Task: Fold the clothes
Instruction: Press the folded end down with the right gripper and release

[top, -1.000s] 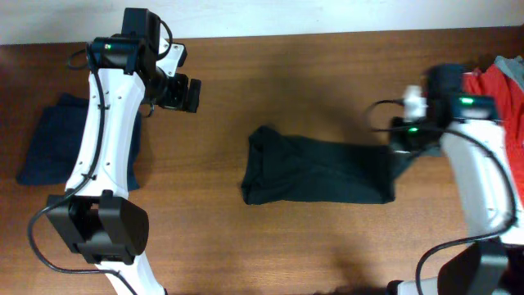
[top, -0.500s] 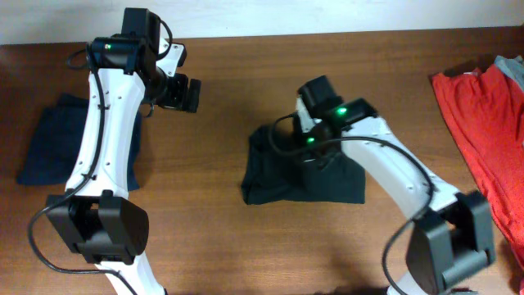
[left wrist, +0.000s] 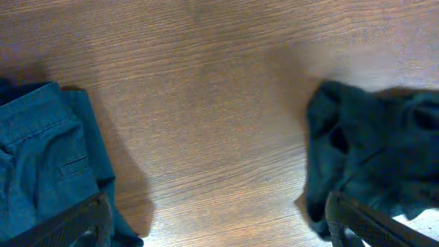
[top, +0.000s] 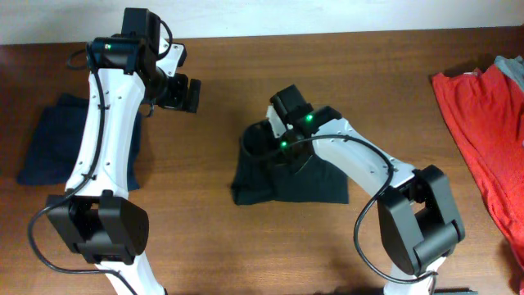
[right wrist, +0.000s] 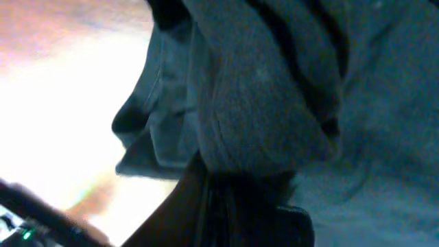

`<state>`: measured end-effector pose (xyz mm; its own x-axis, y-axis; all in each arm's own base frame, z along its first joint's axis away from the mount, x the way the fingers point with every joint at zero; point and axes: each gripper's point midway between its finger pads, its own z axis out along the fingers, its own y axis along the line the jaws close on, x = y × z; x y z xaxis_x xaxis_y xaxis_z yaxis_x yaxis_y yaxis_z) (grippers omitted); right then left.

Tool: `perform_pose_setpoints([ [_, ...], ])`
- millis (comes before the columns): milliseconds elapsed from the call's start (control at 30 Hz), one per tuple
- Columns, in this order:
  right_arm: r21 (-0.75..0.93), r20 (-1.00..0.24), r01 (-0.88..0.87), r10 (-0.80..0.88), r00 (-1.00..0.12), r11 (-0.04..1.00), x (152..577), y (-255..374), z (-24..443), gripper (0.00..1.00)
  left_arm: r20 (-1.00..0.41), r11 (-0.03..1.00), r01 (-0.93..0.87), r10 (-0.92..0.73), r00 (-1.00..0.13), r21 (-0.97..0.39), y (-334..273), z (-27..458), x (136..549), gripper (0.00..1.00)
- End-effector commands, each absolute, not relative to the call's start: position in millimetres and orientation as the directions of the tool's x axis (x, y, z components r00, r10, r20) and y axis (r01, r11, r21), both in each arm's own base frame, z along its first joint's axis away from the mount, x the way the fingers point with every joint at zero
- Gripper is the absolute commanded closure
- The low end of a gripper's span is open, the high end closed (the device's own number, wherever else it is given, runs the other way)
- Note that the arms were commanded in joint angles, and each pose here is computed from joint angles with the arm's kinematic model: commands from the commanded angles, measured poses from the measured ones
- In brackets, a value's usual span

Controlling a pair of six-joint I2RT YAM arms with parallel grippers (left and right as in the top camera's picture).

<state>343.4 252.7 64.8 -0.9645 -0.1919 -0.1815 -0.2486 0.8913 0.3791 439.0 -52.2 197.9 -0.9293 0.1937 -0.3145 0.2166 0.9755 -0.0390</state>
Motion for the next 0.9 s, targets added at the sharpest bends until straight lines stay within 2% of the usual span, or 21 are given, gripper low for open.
perform_pose_setpoints([
  [0,0.444,-0.165,-0.272,-0.221,-0.961,0.854,329.8,273.6,72.1,0.96,-0.316,0.975,0.219,0.196,-0.928,-0.039,-52.6,198.8,439.0,0.01],
  [200,0.438,-0.197,-0.299,-0.234,-0.952,0.848,328.0,275.5,83.8,0.96,-0.316,0.975,0.219,0.196,-0.928,-0.039,-52.6,198.8,439.0,0.01],
  [500,0.457,-0.287,-0.338,-0.223,-0.932,0.823,323.0,274.0,140.4,0.95,-0.316,0.975,0.219,0.196,-0.928,-0.039,-52.6,198.8,439.0,0.01],
  [800,0.459,-0.253,-0.329,-0.234,-0.939,0.825,323.0,291.6,114.7,0.91,-0.316,0.975,0.219,0.196,-0.928,-0.039,-52.6,198.8,439.0,0.01],
  [833,0.456,-0.242,-0.327,-0.239,-0.94,0.827,322.9,293.1,108.4,0.84,-0.316,0.975,0.219,0.196,-0.928,-0.039,-52.6,198.8,439.0,0.01],
  [867,0.454,-0.224,-0.321,-0.242,-0.944,0.831,322.7,293.8,100.0,0.71,-0.316,0.975,0.219,0.196,-0.928,-0.039,-52.6,198.8,439.0,0.01],
])
